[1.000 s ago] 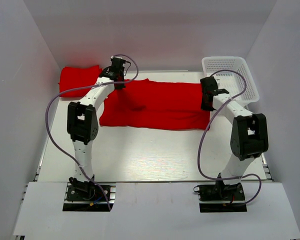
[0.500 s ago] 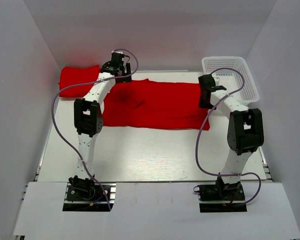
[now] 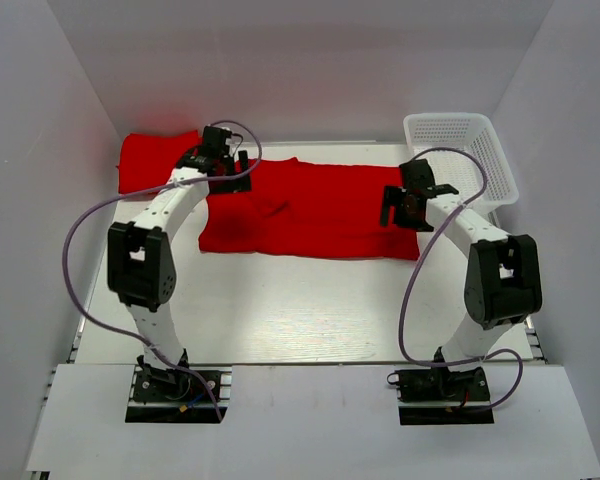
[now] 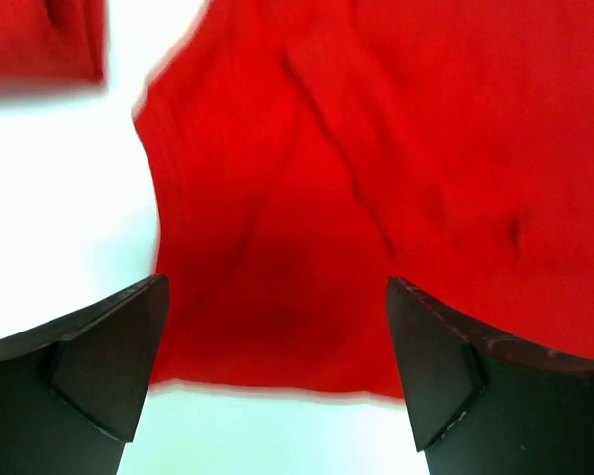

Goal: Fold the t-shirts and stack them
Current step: Fold the tshirt

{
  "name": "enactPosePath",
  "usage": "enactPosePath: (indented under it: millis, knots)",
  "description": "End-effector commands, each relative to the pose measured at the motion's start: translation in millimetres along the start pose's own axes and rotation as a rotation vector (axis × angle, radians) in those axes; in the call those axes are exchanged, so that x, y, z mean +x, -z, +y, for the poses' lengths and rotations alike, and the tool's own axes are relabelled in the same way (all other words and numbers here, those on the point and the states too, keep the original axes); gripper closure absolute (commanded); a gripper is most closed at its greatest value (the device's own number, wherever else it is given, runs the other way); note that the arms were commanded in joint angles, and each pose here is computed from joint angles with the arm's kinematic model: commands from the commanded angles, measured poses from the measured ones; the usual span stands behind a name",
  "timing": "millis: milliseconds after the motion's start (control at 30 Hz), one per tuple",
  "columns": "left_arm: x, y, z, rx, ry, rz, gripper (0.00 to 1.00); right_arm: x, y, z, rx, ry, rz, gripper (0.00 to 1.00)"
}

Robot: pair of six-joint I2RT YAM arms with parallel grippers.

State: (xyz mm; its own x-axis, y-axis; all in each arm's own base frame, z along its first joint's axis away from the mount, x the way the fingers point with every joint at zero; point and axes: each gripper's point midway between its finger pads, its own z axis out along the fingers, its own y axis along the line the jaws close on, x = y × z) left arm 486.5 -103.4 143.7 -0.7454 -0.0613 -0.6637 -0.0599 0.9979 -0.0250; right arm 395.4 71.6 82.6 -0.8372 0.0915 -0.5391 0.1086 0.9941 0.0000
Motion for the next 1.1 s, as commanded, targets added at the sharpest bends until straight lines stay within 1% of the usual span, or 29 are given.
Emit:
enactPosePath:
  millis: [0, 33, 67, 100, 167, 200, 300, 400, 433, 500, 533, 567, 600, 633, 667, 700, 733, 833, 867, 900, 933, 1000, 1067]
  knots:
    - [28.6, 20.2, -13.9, 0.105, 0.063, 0.012, 0.00, 1.0, 15.1, 33.9, -0.200, 0.017, -0.044, 0.10]
    - [35.3, 24.7, -19.2, 0.147, 0.073, 0.015, 0.00, 13.8, 10.6, 35.8, -0.223, 0.020, -0.015, 0.10]
    - [59.0, 17.2, -12.8, 0.141, 0.096, 0.061, 0.00, 15.9, 8.1, 37.9, -0.231, 0.019, -0.011, 0.10]
    - [71.6, 14.0, -12.2, 0.145, 0.104, 0.078, 0.00, 19.1, 4.3, 39.2, -0.239, 0.024, -0.006, 0.10]
    - [84.1, 10.0, -6.2, 0.115, 0.111, 0.101, 0.00, 23.2, -2.7, 38.0, -0.238, 0.021, -0.001, 0.10]
    - [91.3, 9.0, -6.5, 0.120, 0.109, 0.119, 0.00, 30.0, -9.8, 38.6, -0.243, 0.021, 0.017, 0.10]
    - [119.8, -2.7, -10.1, 0.140, 0.138, 0.182, 0.00, 34.2, -23.8, 37.3, -0.239, 0.016, 0.006, 0.10]
    - [149.3, -12.7, -5.3, 0.117, 0.153, 0.242, 0.00, 50.2, -36.2, 34.8, -0.230, 0.016, 0.045, 0.10]
    - [163.0, -16.8, 1.8, 0.098, 0.158, 0.275, 0.00, 56.9, -39.7, 32.6, -0.223, 0.016, 0.061, 0.10]
    - [176.0, -16.4, 7.0, 0.074, 0.163, 0.305, 0.00, 67.7, -45.3, 29.4, -0.215, 0.001, 0.086, 0.10]
    - [191.1, -12.2, 13.6, 0.049, 0.157, 0.343, 0.00, 76.7, -47.8, 22.5, -0.190, -0.005, 0.111, 0.10]
    - [197.2, -10.1, 20.5, 0.026, 0.170, 0.356, 0.00, 90.5, -49.1, 16.4, -0.170, -0.009, 0.147, 0.10]
    - [215.4, -6.1, 27.0, 0.003, 0.173, 0.387, 0.00, 93.8, -45.8, 14.4, -0.159, -0.029, 0.146, 0.10]
    - [223.7, -1.8, 29.8, -0.001, 0.172, 0.398, 0.00, 102.2, -38.5, 9.6, -0.151, -0.038, 0.145, 0.10]
    - [225.1, 6.5, 31.0, 0.000, 0.189, 0.387, 0.00, 118.4, -36.6, 6.0, -0.146, -0.054, 0.174, 0.10]
    - [251.4, 16.2, 36.0, -0.013, 0.201, 0.449, 0.00, 121.8, -29.7, 8.9, -0.169, -0.076, 0.174, 0.10]
    - [258.9, 21.4, 38.2, -0.019, 0.214, 0.456, 0.00, 143.3, -30.6, 3.3, -0.153, -0.080, 0.221, 0.10]
    - [298.4, 53.3, 49.4, -0.058, 0.263, 0.540, 0.00, 171.4, -7.8, 6.6, -0.215, -0.127, 0.246, 0.10]
    - [311.2, 66.2, 54.5, -0.078, 0.267, 0.579, 0.00, 183.8, -1.6, 3.2, -0.209, -0.133, 0.264, 0.10]
    - [331.0, 77.4, 60.2, -0.104, 0.291, 0.616, 0.00, 185.7, 5.4, 3.0, -0.215, -0.141, 0.262, 0.10]
    - [336.3, 85.4, 60.8, -0.102, 0.307, 0.623, 0.00, 199.2, 8.5, -0.5, -0.213, -0.142, 0.287, 0.10]
    - [330.8, 103.2, 56.7, -0.088, 0.358, 0.589, 0.00, 215.4, 22.2, -2.6, -0.233, -0.146, 0.301, 0.10]
    - [329.7, 117.2, 54.1, -0.083, 0.392, 0.587, 0.00, 221.5, 32.1, 3.0, -0.281, -0.156, 0.307, 0.10]
